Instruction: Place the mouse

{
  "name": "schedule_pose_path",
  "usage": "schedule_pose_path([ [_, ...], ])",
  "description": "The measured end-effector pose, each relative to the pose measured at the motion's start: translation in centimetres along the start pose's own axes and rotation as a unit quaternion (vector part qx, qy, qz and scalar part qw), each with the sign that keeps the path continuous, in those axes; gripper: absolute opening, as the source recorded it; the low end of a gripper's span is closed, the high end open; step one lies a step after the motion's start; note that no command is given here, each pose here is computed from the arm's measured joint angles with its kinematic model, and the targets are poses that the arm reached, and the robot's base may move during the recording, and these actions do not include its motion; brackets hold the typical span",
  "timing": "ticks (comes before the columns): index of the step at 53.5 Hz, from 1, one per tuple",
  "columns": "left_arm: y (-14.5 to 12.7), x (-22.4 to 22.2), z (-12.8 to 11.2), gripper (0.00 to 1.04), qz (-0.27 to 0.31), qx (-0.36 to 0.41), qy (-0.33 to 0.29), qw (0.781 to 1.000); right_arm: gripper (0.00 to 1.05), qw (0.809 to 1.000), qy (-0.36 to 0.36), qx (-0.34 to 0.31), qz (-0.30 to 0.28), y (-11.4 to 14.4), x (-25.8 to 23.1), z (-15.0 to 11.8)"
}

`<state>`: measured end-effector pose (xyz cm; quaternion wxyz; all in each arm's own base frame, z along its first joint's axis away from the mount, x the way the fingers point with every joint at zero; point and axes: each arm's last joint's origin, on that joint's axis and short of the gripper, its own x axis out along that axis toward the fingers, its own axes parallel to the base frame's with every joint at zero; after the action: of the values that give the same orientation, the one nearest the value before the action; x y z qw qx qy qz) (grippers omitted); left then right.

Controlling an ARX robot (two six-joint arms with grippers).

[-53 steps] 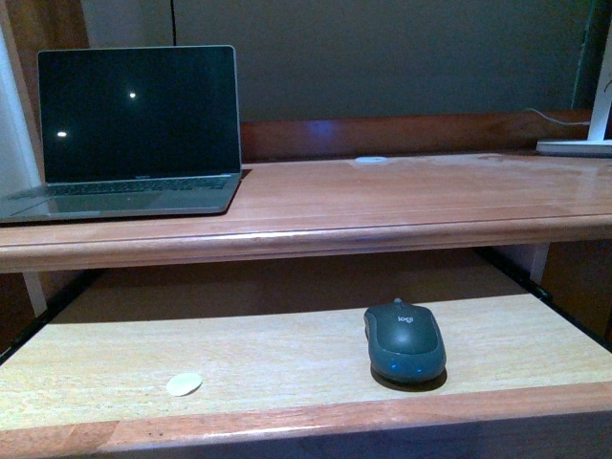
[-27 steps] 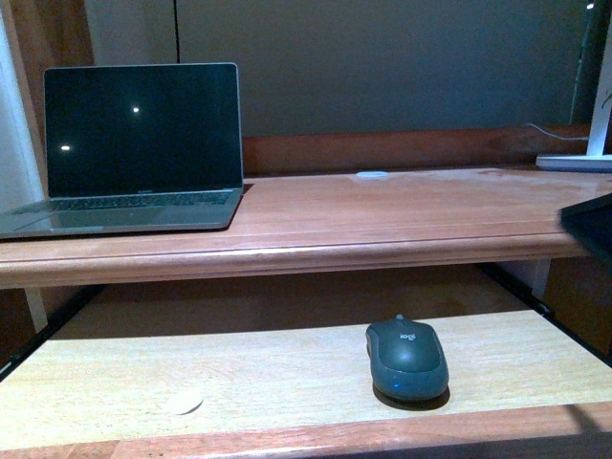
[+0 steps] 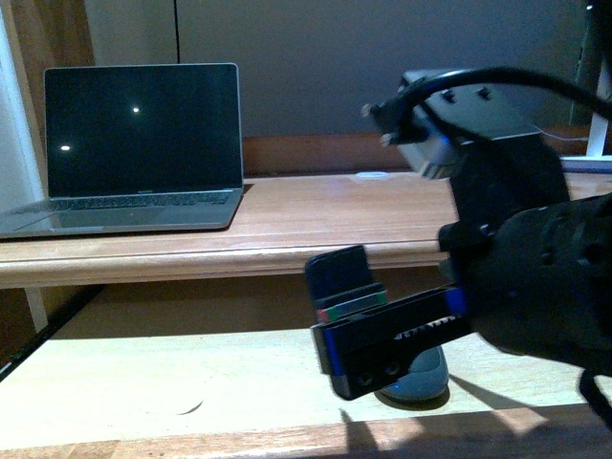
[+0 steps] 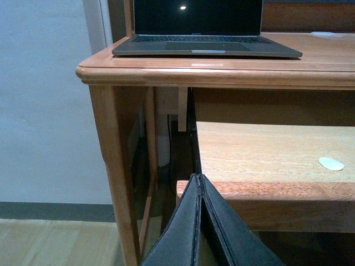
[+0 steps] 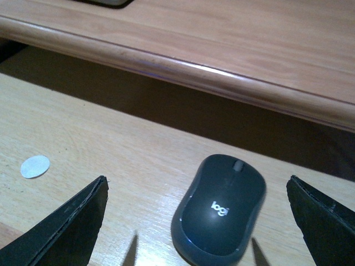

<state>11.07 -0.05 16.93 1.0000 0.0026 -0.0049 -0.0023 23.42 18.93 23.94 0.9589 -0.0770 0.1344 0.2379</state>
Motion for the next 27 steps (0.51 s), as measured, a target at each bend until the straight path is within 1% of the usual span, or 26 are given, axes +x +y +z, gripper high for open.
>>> schedule_pose_path([
  [5, 0.0, -0.1, 0.0, 0.03, 0.000, 0.000, 0.000, 1.000, 0.97, 1.000, 0.023, -0.002, -0.009, 0.8, 1.2, -0.2],
  [10, 0.0, -0.3, 0.0, 0.03, 0.000, 0.000, 0.000, 1.000, 0.97, 0.998, 0.052, -0.001, -0.037, 1.1, 2.5, -0.4],
  [14, 0.0, -0.9, -0.5, 0.03, 0.000, 0.000, 0.017, 1.000, 0.97, 0.995, 0.074, 0.001, -0.060, 1.2, 3.5, -0.6],
  [18, 0.0, -1.3, -0.3, 0.03, 0.000, 0.000, 0.004, 1.000, 0.97, 0.993, 0.088, 0.003, -0.075, 1.1, 4.2, -0.7],
  [27, 0.0, -1.3, -0.3, 0.03, 0.000, 0.000, 0.002, 1.000, 0.97, 0.988, 0.117, -0.001, -0.104, 1.0, 5.6, -0.9],
])
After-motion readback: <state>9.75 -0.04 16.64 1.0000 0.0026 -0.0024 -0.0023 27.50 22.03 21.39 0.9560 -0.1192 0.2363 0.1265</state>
